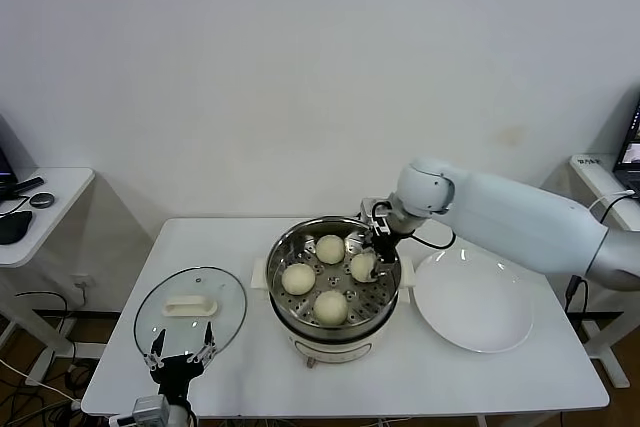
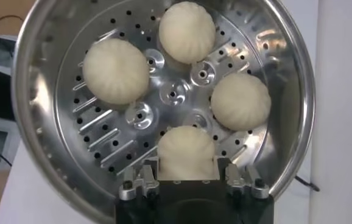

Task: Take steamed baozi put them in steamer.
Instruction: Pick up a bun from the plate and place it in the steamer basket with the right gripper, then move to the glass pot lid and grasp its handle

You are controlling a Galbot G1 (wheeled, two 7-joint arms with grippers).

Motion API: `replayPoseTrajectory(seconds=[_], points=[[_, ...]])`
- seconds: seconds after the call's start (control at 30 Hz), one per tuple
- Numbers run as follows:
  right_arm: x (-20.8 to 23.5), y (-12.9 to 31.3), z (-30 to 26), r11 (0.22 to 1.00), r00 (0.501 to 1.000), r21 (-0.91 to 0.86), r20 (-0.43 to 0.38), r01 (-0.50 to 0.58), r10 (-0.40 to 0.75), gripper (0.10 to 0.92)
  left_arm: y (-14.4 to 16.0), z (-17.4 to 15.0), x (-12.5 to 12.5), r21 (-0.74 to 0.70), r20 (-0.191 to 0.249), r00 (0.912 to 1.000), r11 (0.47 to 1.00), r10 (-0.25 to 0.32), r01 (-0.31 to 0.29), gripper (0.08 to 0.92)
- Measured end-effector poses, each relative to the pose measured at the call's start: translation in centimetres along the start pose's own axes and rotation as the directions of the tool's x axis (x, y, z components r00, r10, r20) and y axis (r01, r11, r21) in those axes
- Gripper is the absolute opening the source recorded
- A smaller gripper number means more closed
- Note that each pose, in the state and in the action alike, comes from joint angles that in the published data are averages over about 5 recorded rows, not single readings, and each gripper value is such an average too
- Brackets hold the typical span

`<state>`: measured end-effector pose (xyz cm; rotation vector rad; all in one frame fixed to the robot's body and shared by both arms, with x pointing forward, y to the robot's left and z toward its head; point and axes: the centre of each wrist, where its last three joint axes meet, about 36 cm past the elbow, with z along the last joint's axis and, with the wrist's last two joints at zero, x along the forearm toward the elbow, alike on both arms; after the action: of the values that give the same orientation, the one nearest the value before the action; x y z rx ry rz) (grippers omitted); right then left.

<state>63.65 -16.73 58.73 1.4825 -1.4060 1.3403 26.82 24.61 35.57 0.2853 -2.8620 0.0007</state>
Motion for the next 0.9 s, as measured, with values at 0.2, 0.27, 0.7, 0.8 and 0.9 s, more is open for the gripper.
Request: replayPoseTrajectory(seconds=[0.2,0.27,0.7,0.8,0.9], points=[[0.6,0.0,0.2,1.000,1.000,-0.007,0.010,-0.009,0.009,0.779,0.1,0.0,0.1,-0.003,-0.001,1.0000,1.000,-0.004,0.004,0.823],[1.2,-0.1,0.4,1.000,1.000,-0.013,0.020,-0.016,0.017,0.810,0.1,0.1,0.2,-0.004,-0.003,1.0000,1.000,-0.005,0.005,0.823],[7.5,-0.2,4.1,0.972,0.944,-0.136,0.244,-0.193,0.222,0.823,-0.5,0.4,1.1,-0.008,-0.011,0.9999,1.000,-0.007,0.007,0.823],[8.4,0.2,5.1,0.929,0.869,-0.228,0.343,-0.291,0.356,0.823,-0.3,0.7,1.1,-0.018,-0.009,0.9997,1.000,-0.022,0.022,0.823],[8.7,0.9,6.0,0.854,0.754,-0.354,0.415,-0.382,0.509,0.823,-0.1,0.9,1.3,-0.026,0.000,0.9994,0.999,-0.035,0.035,0.823]])
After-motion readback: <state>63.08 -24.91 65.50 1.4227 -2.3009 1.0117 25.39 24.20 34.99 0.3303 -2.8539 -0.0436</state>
